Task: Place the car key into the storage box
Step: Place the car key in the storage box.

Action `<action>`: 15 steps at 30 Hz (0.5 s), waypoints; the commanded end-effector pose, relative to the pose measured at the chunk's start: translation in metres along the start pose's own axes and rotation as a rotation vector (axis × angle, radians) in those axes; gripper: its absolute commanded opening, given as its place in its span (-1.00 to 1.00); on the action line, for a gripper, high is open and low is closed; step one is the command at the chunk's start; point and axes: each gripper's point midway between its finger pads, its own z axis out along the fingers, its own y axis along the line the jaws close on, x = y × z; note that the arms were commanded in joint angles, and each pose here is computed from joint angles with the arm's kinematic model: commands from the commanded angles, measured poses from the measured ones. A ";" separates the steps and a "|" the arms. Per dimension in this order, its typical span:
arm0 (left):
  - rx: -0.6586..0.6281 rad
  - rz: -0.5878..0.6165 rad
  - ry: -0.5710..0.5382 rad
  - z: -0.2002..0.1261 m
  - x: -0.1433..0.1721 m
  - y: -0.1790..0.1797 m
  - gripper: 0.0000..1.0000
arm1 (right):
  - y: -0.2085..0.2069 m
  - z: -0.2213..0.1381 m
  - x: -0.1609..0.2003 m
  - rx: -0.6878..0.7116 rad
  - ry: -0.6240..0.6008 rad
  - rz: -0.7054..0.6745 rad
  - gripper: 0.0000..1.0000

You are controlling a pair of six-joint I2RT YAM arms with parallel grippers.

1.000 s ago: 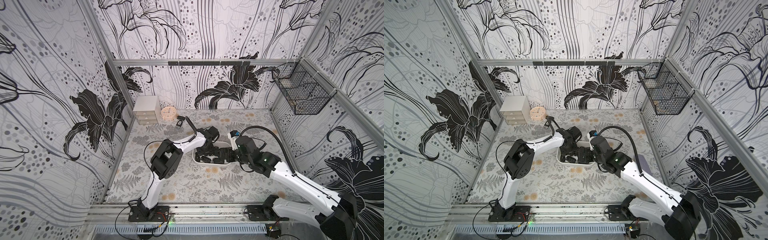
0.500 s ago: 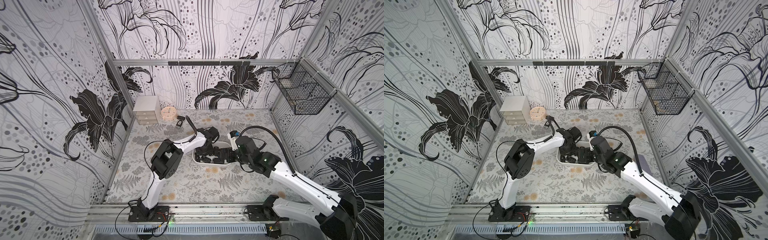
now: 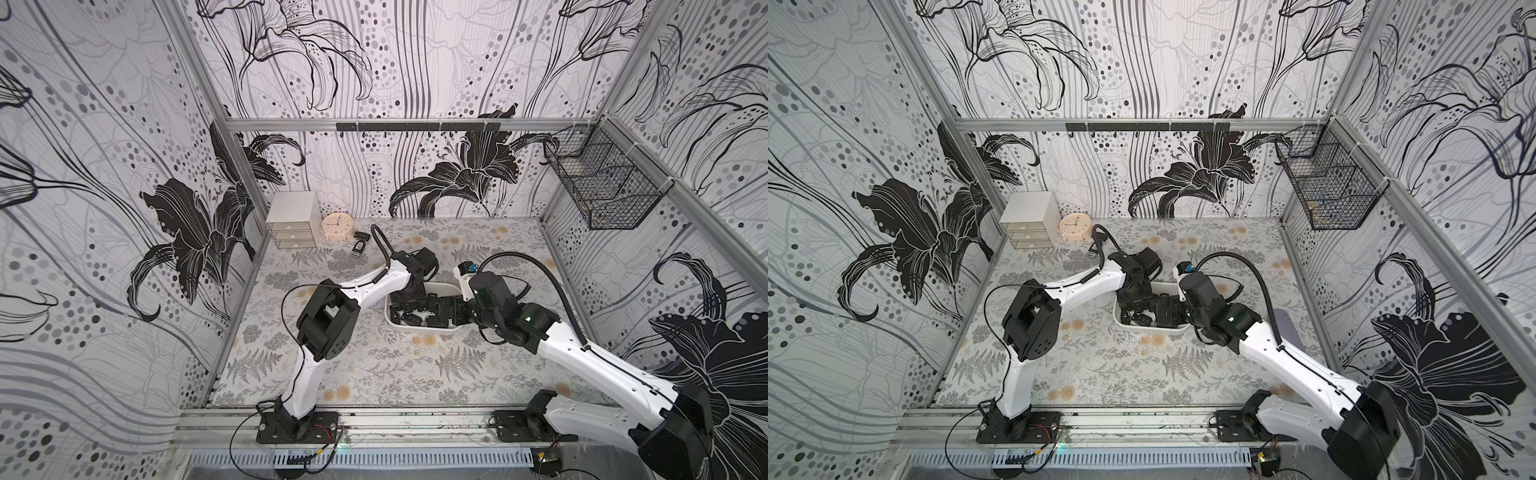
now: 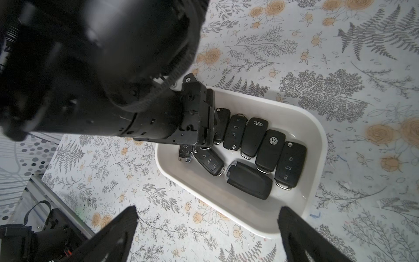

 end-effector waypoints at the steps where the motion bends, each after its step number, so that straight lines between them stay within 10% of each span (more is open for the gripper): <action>1: 0.041 0.004 -0.084 -0.038 -0.026 0.000 0.41 | 0.010 0.000 -0.014 -0.029 -0.035 -0.010 1.00; 8: 0.038 -0.047 -0.147 -0.055 -0.060 0.023 0.97 | 0.021 0.004 -0.027 -0.066 -0.070 -0.011 1.00; 15: -0.006 -0.072 -0.214 -0.053 -0.096 0.053 0.99 | 0.035 0.009 -0.044 -0.123 -0.124 -0.042 1.00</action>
